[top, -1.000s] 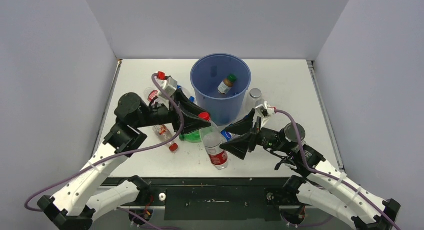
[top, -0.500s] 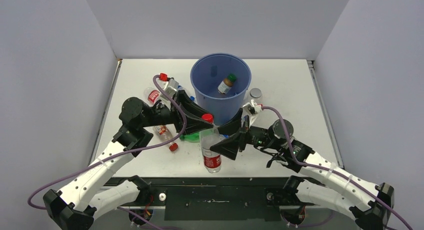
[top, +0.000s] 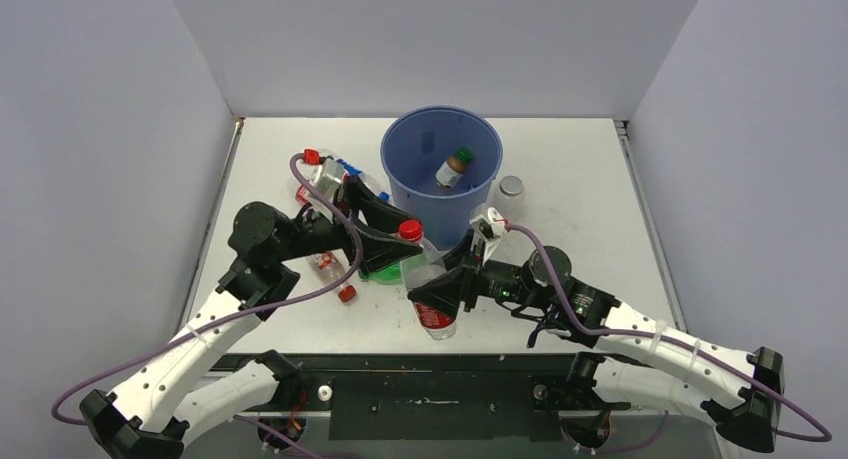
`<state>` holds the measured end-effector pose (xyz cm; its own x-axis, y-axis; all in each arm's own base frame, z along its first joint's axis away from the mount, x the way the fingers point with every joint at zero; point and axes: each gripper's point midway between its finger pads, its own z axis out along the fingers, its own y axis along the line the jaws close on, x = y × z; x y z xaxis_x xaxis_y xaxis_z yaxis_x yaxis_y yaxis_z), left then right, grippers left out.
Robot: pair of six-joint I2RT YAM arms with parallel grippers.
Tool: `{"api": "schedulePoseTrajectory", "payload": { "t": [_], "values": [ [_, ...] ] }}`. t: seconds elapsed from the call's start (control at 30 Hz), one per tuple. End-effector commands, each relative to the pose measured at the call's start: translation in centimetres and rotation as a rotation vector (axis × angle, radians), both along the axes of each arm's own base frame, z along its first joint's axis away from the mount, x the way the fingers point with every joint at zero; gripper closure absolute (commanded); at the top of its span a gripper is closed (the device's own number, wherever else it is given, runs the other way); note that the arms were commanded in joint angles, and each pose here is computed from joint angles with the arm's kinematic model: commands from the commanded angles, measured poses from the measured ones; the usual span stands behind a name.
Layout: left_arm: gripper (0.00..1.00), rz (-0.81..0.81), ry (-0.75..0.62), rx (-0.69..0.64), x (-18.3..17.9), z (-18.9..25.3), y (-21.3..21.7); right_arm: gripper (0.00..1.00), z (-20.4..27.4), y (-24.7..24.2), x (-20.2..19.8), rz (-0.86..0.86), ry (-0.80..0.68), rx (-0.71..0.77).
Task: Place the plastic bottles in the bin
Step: Pick up the plastic bottle from the corner of the board, then place the plastic bottle in the trash bin.
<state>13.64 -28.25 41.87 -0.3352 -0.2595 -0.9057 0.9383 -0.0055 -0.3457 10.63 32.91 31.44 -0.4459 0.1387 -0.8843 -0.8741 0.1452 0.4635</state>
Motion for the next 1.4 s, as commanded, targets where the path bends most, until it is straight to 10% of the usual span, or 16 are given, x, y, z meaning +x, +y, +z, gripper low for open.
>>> {"api": "schedulePoseTrajectory", "payload": {
  "t": [0.0, 0.07, 0.43, 0.67, 1.37],
  "values": [
    [0.27, 0.127, -0.063, -0.047, 0.8, 1.3, 1.3, 0.58, 3.9, -1.2, 1.1, -0.102, -0.069, 0.085],
    [0.02, 0.181, -0.086, -0.055, 0.9, 1.3, 2.0, 0.62, 4.5, -1.8, 1.3, -0.124, -0.09, 0.088],
    [0.04, 0.748, -0.233, -0.049, 5.1, -0.8, 10.0, 0.61, 16.4, -14.1, 7.9, -0.808, -0.404, 0.173],
    [0.04, 0.912, -0.17, 0.026, 7.7, -4.8, 11.9, 0.62, 18.8, -13.4, 12.8, -1.065, -0.52, 0.17],
    [0.04, 0.913, -0.184, 0.071, 7.5, -6.0, 12.0, 0.64, 8.0, -9.6, 31.7, -1.067, -0.379, 0.003]
  ]
}}
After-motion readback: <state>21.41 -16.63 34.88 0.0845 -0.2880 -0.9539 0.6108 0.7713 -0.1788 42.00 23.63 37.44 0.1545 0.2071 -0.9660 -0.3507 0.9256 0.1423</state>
